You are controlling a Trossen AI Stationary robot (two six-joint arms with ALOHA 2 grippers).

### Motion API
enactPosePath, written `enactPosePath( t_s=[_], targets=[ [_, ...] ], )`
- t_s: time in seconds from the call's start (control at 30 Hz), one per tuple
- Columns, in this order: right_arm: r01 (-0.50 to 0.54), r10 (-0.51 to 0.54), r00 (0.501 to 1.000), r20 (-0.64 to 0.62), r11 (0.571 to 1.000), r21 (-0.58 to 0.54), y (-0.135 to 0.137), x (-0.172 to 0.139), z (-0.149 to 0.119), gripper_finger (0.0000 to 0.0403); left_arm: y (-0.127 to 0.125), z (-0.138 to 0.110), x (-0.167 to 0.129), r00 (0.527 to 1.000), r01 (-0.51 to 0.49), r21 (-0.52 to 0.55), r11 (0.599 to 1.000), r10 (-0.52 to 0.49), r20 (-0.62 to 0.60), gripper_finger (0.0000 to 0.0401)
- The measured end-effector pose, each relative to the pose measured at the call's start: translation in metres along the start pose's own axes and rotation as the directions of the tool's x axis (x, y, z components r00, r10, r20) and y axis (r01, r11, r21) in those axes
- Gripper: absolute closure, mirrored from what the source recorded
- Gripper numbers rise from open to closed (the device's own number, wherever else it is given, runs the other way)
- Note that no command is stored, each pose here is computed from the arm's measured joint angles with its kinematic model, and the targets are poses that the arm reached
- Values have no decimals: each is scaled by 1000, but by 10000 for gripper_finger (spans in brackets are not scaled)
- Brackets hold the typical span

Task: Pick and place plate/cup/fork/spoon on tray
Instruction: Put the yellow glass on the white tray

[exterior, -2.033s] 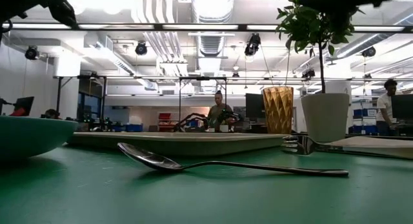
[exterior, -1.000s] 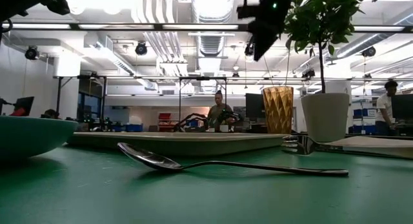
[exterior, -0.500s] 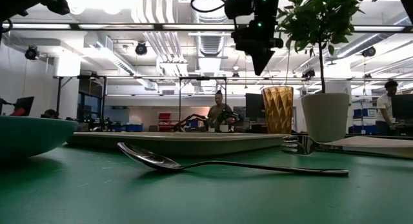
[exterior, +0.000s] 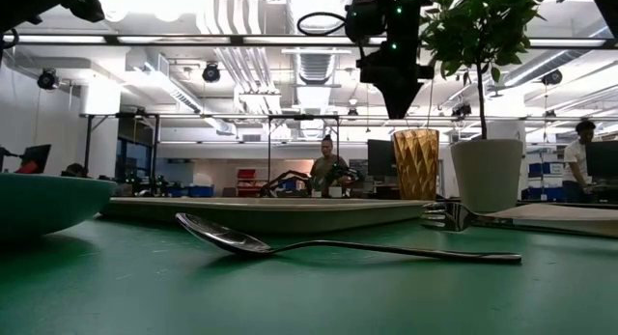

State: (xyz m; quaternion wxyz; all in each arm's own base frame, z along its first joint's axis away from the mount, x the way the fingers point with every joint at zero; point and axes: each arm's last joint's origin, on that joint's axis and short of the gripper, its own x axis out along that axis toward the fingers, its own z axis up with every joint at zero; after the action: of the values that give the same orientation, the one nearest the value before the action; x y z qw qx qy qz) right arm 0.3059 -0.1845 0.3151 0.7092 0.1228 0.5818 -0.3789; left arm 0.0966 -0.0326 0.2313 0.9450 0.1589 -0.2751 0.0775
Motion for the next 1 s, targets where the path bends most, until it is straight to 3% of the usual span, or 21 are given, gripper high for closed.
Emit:
enactPosePath(
  t_s=[0.2,0.63,0.8,1.0],
  targets=[
    [-20,20,1000,-10,1000,-8,1,2,-1,224,0,0,0,1000,0,0,1000,0,0,357],
    [-20,19,999,-33,1000,-22,11,35,-10,240,-1,-1,0,1000,6,5,1000,-6,-9,357],
    [-19,18,999,-40,1000,-24,12,39,-11,272,-1,-1,0,1000,7,5,1000,-7,-9,357],
    [-19,19,999,-35,1000,-22,12,39,-11,343,-1,-1,0,1000,7,5,1000,-6,-9,357]
  ],
)
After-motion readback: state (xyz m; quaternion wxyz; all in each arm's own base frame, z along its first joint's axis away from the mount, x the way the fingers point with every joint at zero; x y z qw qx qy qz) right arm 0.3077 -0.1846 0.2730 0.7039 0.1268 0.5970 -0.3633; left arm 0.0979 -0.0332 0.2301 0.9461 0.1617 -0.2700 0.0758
